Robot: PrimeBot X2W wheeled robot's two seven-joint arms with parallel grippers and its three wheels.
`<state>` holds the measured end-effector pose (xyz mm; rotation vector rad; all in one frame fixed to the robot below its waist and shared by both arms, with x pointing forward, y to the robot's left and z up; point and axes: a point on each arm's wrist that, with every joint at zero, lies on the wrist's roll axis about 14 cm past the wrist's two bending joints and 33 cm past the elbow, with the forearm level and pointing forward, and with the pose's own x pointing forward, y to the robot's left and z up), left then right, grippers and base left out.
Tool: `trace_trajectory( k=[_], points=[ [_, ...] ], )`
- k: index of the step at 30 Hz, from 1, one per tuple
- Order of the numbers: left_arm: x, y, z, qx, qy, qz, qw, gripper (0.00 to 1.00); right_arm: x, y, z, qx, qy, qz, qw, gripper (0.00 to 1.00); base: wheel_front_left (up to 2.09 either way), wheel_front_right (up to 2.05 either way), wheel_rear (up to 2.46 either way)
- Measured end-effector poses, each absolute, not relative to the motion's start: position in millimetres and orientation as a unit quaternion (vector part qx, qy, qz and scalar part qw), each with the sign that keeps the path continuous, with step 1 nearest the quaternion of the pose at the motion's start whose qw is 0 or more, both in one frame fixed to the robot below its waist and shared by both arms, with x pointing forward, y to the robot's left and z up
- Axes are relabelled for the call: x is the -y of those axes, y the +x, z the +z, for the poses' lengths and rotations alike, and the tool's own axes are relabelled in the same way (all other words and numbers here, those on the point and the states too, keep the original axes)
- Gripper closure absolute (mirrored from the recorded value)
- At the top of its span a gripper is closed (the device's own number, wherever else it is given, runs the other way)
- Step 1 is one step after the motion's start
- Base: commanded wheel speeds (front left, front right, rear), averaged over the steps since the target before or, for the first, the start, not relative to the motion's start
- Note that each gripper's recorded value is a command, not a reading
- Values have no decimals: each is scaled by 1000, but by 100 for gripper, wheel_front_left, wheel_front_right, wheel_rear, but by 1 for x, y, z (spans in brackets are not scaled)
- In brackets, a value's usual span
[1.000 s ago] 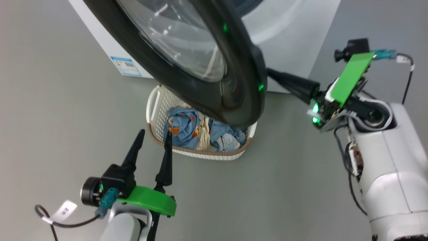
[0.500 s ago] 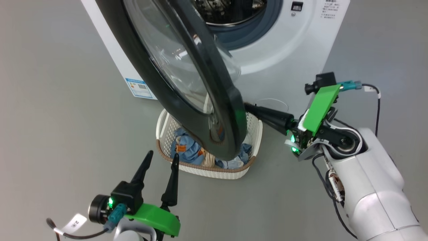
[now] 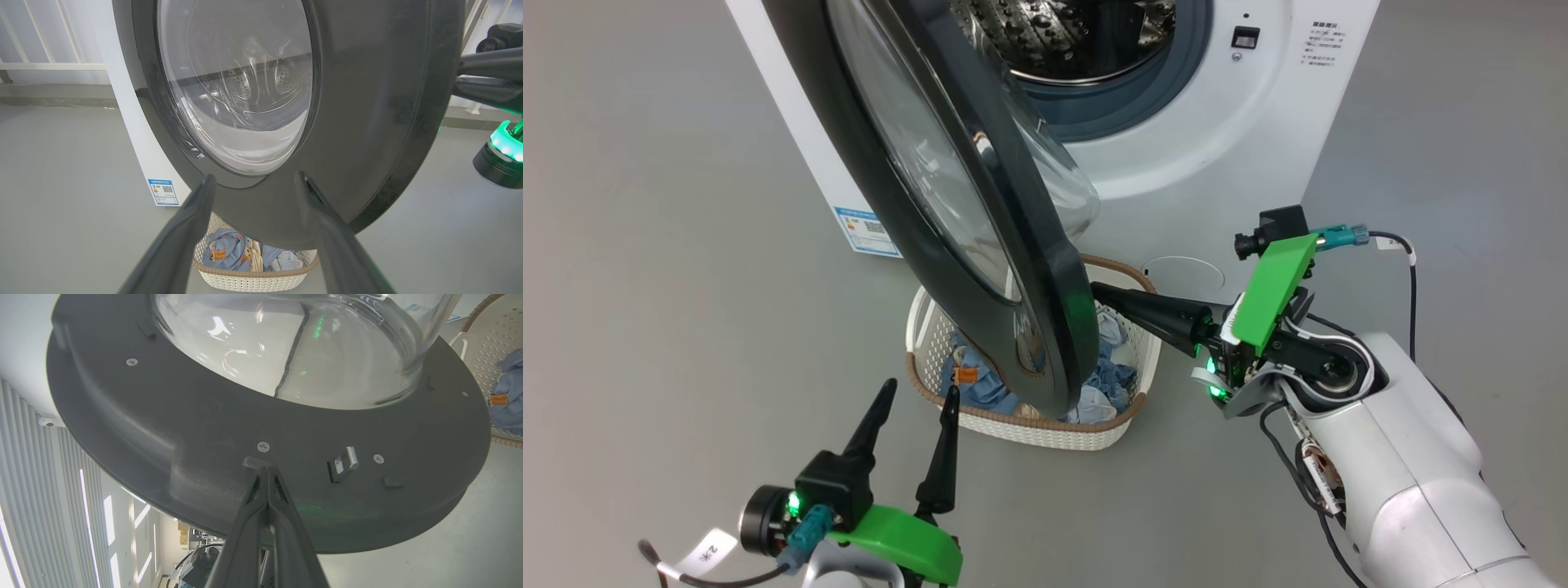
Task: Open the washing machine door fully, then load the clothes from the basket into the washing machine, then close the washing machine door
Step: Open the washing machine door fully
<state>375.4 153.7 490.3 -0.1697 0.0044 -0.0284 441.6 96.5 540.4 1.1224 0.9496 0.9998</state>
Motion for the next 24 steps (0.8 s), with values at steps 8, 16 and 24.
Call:
trace_trajectory(
  k=[8, 16, 24],
  points=[
    [-151, 377, 490, -2, -86, -18, 996, 0, -92, 445, 541, -405, 503, 424, 635, 100, 0, 0, 0],
    [-153, 381, 490, -1, -83, -16, 996, 0, -58, 468, 546, -354, 535, 388, 661, 100, 0, 0, 0],
    [-151, 385, 490, -1, -82, -19, 996, 0, -8, 478, 543, -296, 557, 343, 696, 100, 0, 0, 0]
  ],
)
